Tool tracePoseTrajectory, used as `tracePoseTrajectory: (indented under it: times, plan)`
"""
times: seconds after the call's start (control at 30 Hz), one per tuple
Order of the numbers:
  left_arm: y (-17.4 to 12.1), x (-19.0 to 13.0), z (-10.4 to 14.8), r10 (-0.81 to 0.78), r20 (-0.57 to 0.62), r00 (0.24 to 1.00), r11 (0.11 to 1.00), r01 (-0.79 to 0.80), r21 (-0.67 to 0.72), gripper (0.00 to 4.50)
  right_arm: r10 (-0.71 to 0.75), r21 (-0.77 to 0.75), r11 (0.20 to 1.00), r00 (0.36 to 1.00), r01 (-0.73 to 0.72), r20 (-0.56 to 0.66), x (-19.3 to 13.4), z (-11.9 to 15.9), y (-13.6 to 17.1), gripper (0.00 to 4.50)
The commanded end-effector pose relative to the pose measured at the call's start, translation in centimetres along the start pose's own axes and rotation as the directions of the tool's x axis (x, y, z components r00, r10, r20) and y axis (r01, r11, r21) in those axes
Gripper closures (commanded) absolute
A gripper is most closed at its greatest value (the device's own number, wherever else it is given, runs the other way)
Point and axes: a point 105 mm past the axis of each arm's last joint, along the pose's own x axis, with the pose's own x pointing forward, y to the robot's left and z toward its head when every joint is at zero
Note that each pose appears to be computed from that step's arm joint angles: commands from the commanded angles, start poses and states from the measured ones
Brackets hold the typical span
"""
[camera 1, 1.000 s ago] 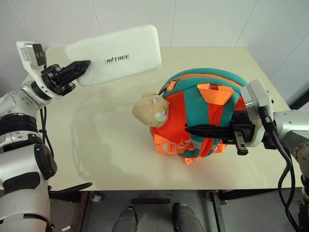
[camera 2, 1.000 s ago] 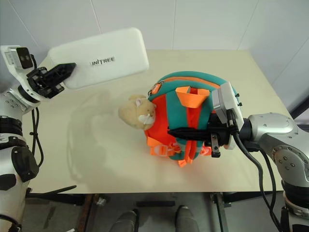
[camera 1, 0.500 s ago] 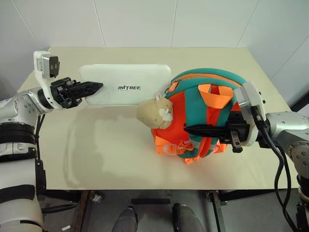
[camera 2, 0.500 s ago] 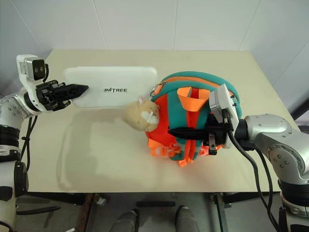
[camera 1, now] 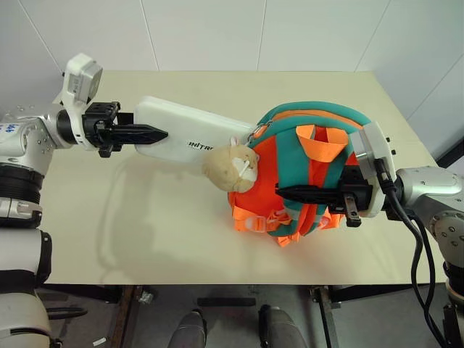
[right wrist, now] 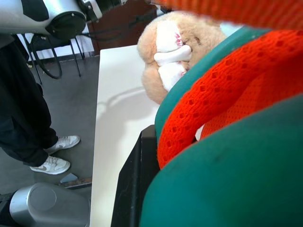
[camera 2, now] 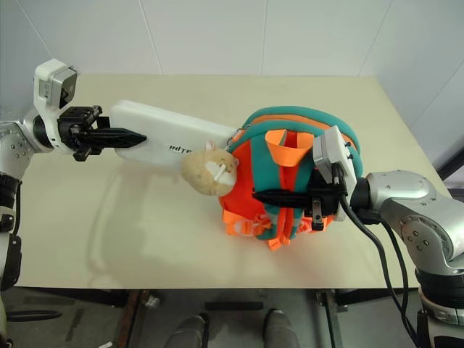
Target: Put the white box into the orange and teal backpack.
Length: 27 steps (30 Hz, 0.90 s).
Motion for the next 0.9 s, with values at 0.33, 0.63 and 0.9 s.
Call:
tracePoseTrajectory:
  times: [0.33, 0.63, 0.9]
  plan:
    - [-1.5, 2.0, 2.5, -0.158, -0.157, 0.975, 0.966, 0.185, 0.179, 3.18, -0.004, -0.043, 0.999, 1.000, 0.005, 0.026, 0.1, 0.6, -0.2, 4.50]
    - [-1.7, 4.9, 2.1, -0.241, -0.184, 0.953, 0.946, 0.273, 0.175, 3.18, -0.009, -0.048, 0.999, 1.000, 0.010, 0.027, 0.2, 0.6, -0.4, 4.50]
    - [-1.0, 8.9, 0.7, -0.257, -0.206, 0.944, 0.947, 0.289, 0.143, 3.18, -0.013, -0.045, 0.999, 1.000, 0.014, 0.025, 0.4, 0.3, -0.4, 4.50]
